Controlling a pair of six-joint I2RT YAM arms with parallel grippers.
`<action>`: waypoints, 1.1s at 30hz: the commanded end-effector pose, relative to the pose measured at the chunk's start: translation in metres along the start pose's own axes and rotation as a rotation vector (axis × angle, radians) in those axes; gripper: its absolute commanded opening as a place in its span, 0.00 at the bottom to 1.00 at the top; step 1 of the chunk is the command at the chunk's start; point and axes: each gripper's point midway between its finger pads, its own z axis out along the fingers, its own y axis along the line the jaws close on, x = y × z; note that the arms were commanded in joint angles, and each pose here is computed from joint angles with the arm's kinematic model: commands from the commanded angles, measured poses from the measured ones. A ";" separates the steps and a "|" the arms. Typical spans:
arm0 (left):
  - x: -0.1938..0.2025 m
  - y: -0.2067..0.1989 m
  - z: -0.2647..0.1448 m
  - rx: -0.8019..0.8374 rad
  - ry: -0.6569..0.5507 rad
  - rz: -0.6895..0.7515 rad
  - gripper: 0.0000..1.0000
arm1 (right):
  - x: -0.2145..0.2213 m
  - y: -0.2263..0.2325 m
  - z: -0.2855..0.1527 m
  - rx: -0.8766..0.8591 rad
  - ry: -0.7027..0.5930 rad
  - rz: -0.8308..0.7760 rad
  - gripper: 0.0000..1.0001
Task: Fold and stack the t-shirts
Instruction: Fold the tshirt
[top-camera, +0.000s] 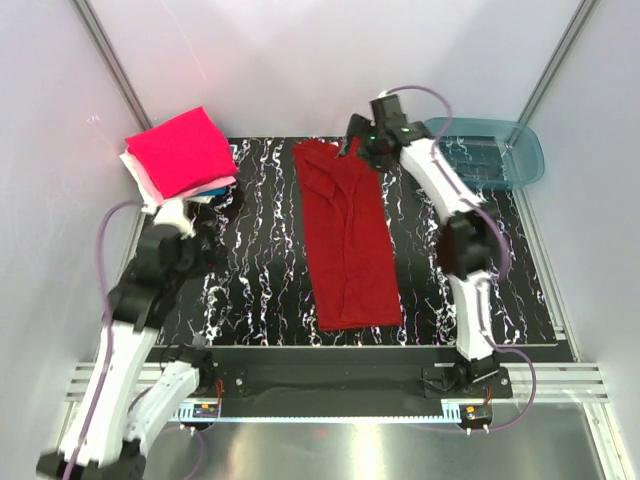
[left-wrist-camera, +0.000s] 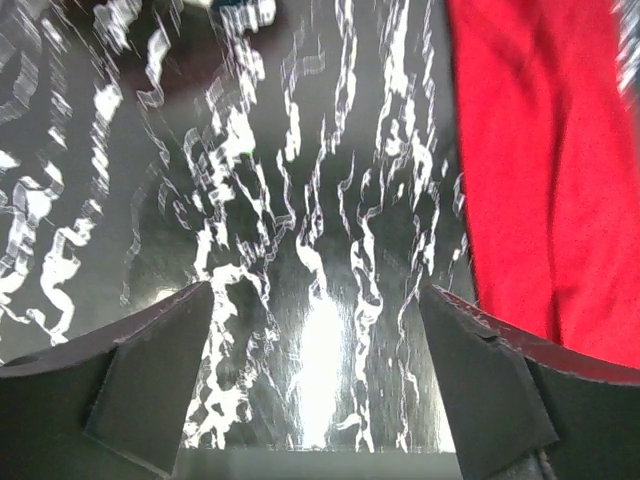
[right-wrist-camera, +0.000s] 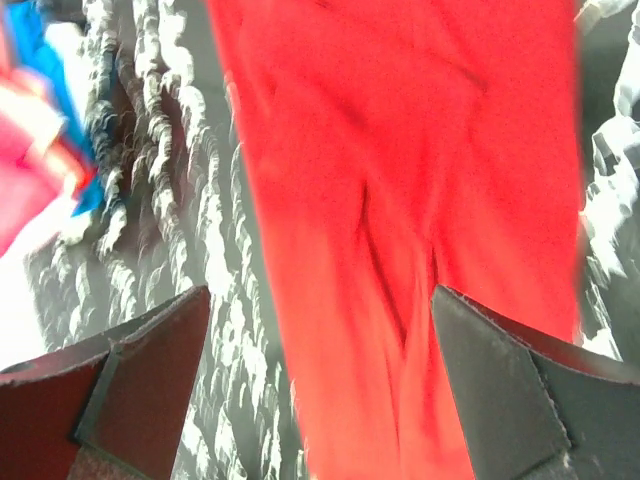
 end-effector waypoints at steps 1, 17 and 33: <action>0.013 -0.020 0.026 0.038 0.155 -0.064 0.88 | 0.035 -0.011 -0.083 0.010 0.059 -0.026 1.00; 0.176 -0.140 0.078 0.373 0.529 -0.286 0.78 | 0.238 -0.120 -0.173 0.079 0.247 0.205 1.00; 0.255 -0.172 0.065 0.304 0.674 -0.248 0.62 | 0.318 -0.173 -0.175 0.174 0.371 0.311 0.80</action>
